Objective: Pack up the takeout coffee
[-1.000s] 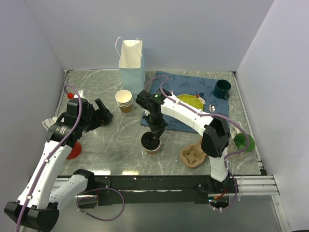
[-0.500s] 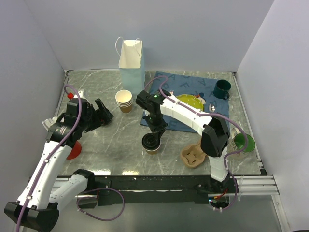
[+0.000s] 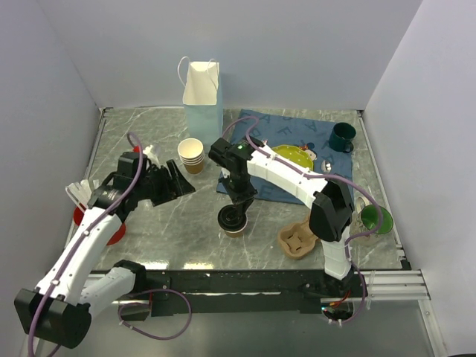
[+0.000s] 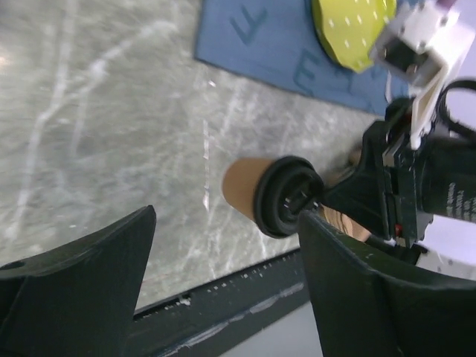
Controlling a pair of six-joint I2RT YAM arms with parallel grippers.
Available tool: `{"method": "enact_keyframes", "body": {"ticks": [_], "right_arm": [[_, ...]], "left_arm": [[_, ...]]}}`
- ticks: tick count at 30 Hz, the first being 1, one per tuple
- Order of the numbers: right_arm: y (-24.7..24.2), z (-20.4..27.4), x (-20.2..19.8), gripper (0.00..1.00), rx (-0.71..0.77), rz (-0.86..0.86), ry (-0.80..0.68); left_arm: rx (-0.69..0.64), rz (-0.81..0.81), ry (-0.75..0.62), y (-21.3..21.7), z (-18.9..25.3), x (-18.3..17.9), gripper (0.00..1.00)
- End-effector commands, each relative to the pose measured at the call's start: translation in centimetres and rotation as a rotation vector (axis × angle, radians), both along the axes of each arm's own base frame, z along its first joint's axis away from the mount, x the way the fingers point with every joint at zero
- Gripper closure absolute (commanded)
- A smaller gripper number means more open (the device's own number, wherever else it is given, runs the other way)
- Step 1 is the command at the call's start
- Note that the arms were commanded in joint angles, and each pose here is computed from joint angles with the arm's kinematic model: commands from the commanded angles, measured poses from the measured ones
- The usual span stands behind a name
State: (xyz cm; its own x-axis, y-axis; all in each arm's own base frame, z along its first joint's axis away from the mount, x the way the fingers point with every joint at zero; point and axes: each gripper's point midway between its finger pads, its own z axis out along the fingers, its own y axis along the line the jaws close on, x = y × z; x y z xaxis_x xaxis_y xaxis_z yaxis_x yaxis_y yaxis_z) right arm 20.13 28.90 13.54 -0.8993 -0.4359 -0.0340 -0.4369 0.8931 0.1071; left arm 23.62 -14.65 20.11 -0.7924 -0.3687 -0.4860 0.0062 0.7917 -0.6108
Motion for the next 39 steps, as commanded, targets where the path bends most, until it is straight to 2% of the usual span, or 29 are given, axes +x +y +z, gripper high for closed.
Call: {"method": "enact_keyframes", "body": {"ticks": [1,8,11,13,14,15,16,19,20,22,32,39], "right_arm": [[-3.2,4.9,-3.1,0.74,-0.040,-0.053,0.081],[-4.2,6.0,-2.8,0.67,0.021,-0.119,0.032],[-3.6,6.4,-2.8,0.61,0.150,-0.145,0.022],[-2.6,6.7,-2.9,0.56,0.304,-0.146,0.031],[-2.3,6.8,-3.0,0.51,0.354,-0.139,0.034],[-2.4,6.1,-3.3,0.48,0.376,-0.137,0.040],[-2.0,6.9,-2.9,0.47,0.447,-0.140,0.010],[-2.0,6.4,-2.6,0.41,0.536,-0.157,0.016],[-2.0,5.5,-3.5,0.38,0.562,-0.167,0.076],[-1.7,5.5,-3.6,0.36,0.620,-0.167,0.086],[-1.2,3.2,-2.1,0.34,0.611,-0.165,0.078],[-2.0,1.0,-1.5,0.34,0.515,-0.180,0.085]], "left_arm": [[-0.071,-0.117,-0.052,-2.7,1.0,0.0,0.20],[-0.104,-0.175,-0.035,-5.7,-0.7,0.2,0.29],[-0.075,-0.217,-0.017,-7.2,-2.1,0.4,0.34],[-0.063,-0.253,0.001,-8.5,-3.0,0.4,0.40],[-0.059,-0.263,0.002,-8.8,-3.2,0.5,0.42],[-0.052,-0.276,0.017,-9.3,-3.8,0.4,0.48],[-0.045,-0.287,0.015,-9.8,-4.0,0.3,0.50],[-0.026,-0.297,0.032,-10.3,-4.8,0.1,0.50],[-0.022,-0.293,0.033,-10.3,-5.0,0.2,0.50],[-0.021,-0.309,0.040,-10.6,-5.3,0.0,0.48],[-0.014,-0.339,0.077,-11.8,-6.6,-0.8,0.47],[-0.015,-0.341,0.089,-12.6,-6.7,-1.2,0.48]]}}
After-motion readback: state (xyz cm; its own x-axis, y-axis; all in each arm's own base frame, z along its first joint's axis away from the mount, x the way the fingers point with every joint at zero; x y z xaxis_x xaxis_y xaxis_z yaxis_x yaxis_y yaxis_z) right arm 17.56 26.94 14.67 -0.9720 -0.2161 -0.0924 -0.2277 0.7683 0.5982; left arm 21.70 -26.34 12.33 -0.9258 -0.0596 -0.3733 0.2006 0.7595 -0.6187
